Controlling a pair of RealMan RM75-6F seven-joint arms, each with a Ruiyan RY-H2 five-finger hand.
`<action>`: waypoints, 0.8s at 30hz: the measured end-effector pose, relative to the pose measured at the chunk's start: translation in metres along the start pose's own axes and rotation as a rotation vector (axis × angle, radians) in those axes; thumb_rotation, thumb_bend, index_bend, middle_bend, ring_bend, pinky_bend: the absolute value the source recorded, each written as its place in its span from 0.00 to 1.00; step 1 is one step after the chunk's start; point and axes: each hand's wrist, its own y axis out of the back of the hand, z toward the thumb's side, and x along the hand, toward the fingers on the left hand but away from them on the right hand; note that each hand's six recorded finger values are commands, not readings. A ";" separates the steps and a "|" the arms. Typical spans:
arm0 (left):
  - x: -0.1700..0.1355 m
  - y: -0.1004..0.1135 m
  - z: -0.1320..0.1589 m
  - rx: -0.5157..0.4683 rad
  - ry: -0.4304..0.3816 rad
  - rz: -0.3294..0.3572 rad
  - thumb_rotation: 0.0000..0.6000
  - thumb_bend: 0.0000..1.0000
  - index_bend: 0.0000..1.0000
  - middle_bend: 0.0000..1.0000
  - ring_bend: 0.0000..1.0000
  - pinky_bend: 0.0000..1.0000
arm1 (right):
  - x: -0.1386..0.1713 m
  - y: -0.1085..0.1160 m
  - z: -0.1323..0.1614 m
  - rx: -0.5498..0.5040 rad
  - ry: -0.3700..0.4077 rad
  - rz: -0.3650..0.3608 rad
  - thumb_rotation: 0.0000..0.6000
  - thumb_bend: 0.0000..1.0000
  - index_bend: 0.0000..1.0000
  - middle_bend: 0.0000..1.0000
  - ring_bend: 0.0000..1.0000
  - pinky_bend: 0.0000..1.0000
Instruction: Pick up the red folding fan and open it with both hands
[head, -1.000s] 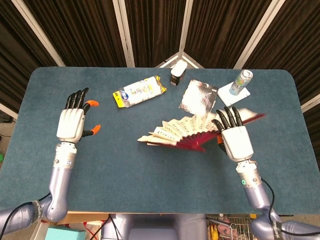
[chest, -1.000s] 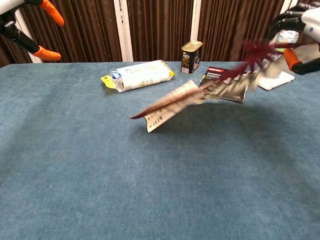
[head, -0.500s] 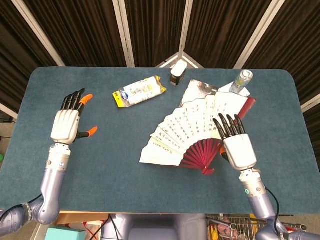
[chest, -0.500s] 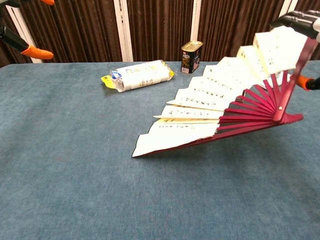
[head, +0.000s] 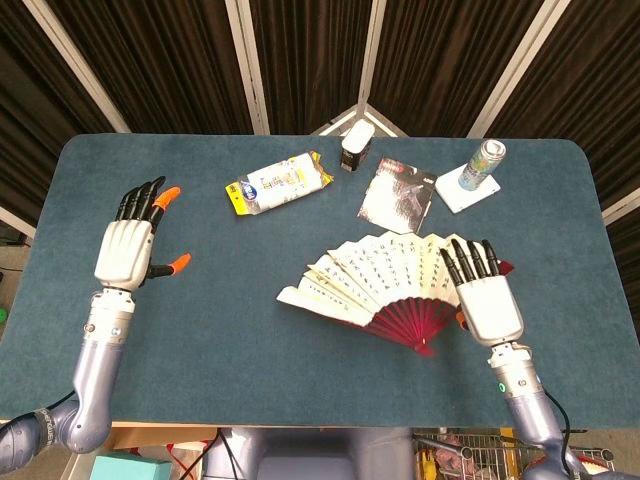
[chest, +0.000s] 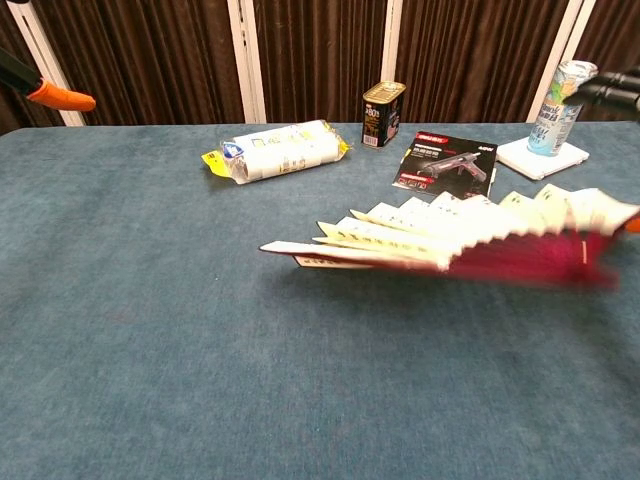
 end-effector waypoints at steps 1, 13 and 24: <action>0.000 0.001 0.000 0.001 -0.001 0.001 1.00 0.02 0.14 0.00 0.00 0.00 | 0.000 0.000 0.001 0.001 0.007 0.012 1.00 0.10 0.00 0.00 0.00 0.00; -0.007 0.009 -0.002 0.012 -0.010 0.009 1.00 0.02 0.13 0.00 0.00 0.00 | 0.004 0.000 0.002 0.057 0.085 0.129 1.00 0.08 0.00 0.00 0.00 0.00; -0.065 0.016 -0.031 0.047 0.007 -0.041 1.00 0.02 0.10 0.00 0.00 0.00 | 0.033 -0.014 -0.024 -0.199 -0.065 0.180 1.00 0.08 0.00 0.00 0.00 0.00</action>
